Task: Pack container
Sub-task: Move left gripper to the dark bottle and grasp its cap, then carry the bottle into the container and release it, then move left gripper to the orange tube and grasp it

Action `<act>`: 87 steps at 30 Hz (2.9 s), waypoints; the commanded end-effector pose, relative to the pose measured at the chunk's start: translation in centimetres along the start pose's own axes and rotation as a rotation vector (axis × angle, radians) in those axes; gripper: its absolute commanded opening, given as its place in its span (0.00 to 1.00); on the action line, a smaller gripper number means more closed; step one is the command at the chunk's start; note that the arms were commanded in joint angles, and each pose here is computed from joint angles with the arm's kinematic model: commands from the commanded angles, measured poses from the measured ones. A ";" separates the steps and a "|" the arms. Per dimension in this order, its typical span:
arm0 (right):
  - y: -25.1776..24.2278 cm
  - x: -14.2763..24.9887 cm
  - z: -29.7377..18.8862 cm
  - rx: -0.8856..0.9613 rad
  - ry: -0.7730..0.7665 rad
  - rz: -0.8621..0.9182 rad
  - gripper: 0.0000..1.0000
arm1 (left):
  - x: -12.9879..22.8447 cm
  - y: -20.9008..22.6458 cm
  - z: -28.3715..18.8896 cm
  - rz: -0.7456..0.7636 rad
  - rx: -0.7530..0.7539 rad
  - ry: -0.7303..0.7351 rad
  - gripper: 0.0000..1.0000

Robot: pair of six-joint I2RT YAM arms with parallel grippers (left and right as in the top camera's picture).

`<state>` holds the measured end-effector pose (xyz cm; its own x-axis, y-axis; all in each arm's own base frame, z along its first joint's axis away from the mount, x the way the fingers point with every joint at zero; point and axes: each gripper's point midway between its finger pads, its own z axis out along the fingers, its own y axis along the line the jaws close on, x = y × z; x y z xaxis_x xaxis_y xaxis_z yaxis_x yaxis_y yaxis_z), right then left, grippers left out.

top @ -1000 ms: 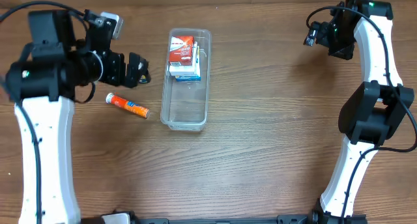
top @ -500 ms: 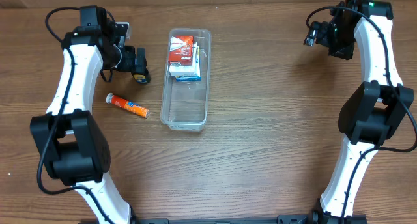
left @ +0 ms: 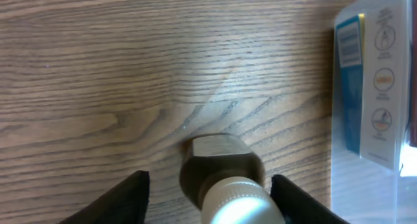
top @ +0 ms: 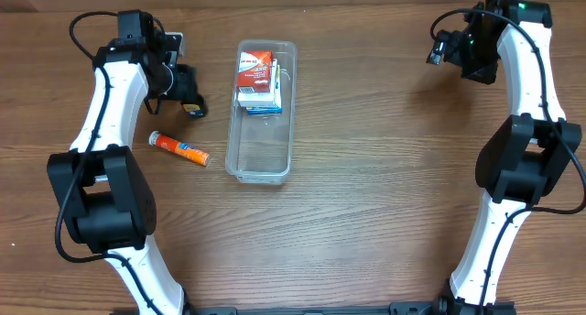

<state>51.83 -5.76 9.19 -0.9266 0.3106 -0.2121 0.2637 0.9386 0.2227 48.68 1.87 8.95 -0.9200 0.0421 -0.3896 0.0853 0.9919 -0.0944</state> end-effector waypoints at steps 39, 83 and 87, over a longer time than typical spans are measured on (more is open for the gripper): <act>0.4 -0.9 -1.2 -0.004 -0.041 -0.007 1.00 | 1.6 -16.8 -5.3 0.113 0.011 0.163 0.22; 0.4 -0.9 -1.2 -0.005 -0.041 -0.006 1.00 | 11.4 -3.0 -4.9 -0.944 -0.047 0.236 0.76; 0.4 -0.9 -1.2 -0.004 -0.042 -0.007 1.00 | 13.2 -2.6 -2.3 -0.965 -0.052 0.241 0.80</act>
<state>51.83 -5.77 9.19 -0.9264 0.3113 -0.2120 0.2645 0.9384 0.2225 35.80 -0.08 7.81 -0.6644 -0.7473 0.0100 -0.7289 0.6450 -0.2295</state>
